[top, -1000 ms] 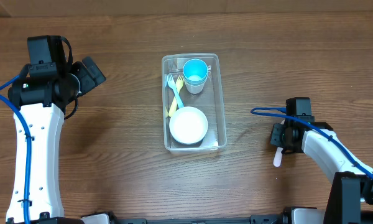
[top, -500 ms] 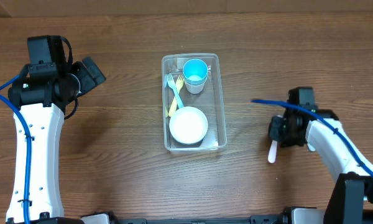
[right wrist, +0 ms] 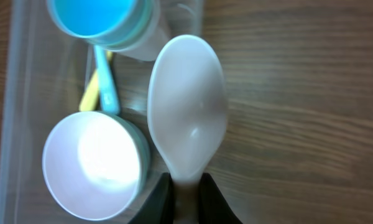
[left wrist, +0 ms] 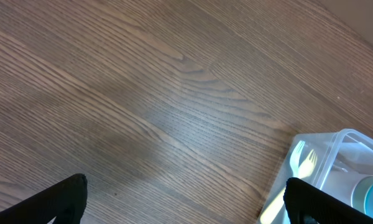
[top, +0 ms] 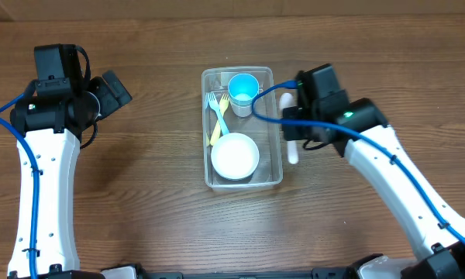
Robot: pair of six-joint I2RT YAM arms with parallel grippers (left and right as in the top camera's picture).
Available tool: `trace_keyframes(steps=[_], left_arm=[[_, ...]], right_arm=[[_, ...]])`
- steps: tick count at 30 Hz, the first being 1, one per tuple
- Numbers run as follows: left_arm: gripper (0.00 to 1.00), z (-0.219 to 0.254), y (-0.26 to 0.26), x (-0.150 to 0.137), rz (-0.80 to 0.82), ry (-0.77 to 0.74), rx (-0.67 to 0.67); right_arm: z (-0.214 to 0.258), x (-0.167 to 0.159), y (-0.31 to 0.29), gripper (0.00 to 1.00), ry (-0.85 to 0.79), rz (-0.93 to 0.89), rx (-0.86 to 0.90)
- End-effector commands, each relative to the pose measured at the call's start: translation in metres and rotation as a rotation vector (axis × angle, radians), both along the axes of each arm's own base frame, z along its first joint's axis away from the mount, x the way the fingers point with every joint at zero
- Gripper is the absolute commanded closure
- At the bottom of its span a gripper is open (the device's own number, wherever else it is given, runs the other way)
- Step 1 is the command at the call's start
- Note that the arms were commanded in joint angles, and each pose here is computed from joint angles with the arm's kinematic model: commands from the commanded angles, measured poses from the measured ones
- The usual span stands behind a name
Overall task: Pack container
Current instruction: 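Carry the white spoon into the container's right side and release, then move the right gripper to the teal fork and grasp it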
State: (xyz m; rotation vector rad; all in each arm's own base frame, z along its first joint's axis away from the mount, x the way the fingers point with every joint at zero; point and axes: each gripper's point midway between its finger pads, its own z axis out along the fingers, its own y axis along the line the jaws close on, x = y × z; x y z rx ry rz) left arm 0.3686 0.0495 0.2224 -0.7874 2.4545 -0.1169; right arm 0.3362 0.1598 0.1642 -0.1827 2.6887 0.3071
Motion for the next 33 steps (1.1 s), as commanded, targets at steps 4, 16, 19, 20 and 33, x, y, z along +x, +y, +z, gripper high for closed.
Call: trace_keyframes(steps=[4,16,19,20,33], left_arm=[[0.0,0.006,0.001,0.001,-0.018,-0.014,0.01],[0.0,0.006,0.001,0.001,-0.018,-0.014,0.01],[0.0,0.006,0.001,0.001,-0.018,-0.014,0.01],[0.0,0.006,0.001,0.001,-0.018,-0.014,0.01],[0.0,0.006,0.001,0.001,-0.018,-0.014,0.01]], right_arm=[[0.002,0.011,0.038,0.96,-0.093,0.061,-0.03],[-0.042,0.017,0.04,0.48,0.005,0.062,-0.083],[0.008,0.022,-0.004,0.48,-0.083,-0.046,-0.042],[0.025,0.017,-0.038,0.48,-0.095,-0.126,-0.057],[-0.093,-0.077,-0.272,0.23,0.356,-0.913,0.243]])
